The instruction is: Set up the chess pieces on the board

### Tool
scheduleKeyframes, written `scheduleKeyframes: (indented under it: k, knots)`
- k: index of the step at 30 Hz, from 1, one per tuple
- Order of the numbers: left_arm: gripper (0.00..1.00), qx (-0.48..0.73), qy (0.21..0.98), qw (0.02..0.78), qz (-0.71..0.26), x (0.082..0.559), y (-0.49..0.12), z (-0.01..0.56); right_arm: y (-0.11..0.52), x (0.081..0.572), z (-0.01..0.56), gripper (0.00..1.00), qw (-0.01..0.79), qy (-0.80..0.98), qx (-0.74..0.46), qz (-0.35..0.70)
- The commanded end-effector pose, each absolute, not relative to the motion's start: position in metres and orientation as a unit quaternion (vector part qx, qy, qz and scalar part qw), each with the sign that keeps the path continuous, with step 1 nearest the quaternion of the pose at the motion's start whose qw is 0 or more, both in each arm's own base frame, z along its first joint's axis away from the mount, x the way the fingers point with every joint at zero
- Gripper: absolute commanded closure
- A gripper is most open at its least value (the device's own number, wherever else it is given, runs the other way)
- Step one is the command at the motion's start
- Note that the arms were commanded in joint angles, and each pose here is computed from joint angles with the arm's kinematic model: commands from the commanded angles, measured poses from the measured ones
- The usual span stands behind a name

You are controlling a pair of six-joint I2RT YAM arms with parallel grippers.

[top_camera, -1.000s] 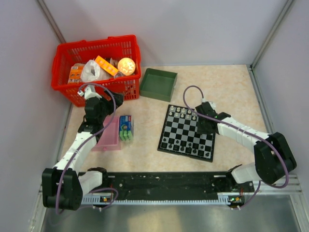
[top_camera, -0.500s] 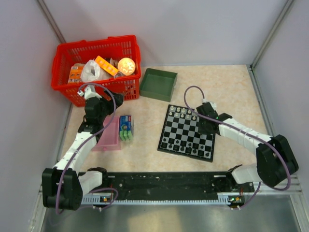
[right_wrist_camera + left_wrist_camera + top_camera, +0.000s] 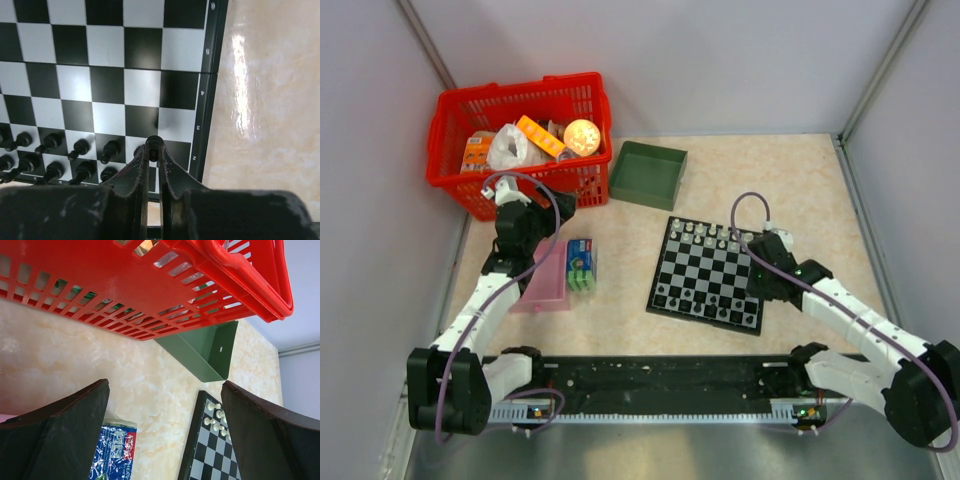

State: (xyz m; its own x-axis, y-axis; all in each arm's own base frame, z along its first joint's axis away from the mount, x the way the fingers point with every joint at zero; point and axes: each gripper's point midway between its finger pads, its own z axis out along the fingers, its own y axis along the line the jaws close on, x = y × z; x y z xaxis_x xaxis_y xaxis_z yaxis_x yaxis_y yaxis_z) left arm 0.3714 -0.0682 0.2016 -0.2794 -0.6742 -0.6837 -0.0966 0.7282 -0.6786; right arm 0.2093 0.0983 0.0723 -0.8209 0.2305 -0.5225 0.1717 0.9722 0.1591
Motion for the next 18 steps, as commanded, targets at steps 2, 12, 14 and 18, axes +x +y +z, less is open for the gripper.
scheduleKeyframes:
  k: [2,12,14,18]
  knots:
    - [0.01,-0.248,0.739,0.558,-0.285,0.3763,-0.0713,0.2122,0.1001,0.1905,0.0625,0.97,0.254,0.958,0.127,0.042]
    - [0.01,-0.249,0.738,0.562,-0.279,0.3744,-0.0685,0.2142,0.0974,0.1862,0.0589,0.98,0.253,0.958,0.137,0.016]
    - [0.01,-0.249,0.737,0.562,-0.28,0.3742,-0.0685,0.2147,0.0954,0.186,0.0582,0.98,0.253,0.957,0.139,0.011]
    - [0.01,-0.249,0.739,0.561,-0.279,0.3744,-0.0685,0.2133,0.0944,0.1855,0.0565,0.98,0.25,0.958,0.137,0.005]
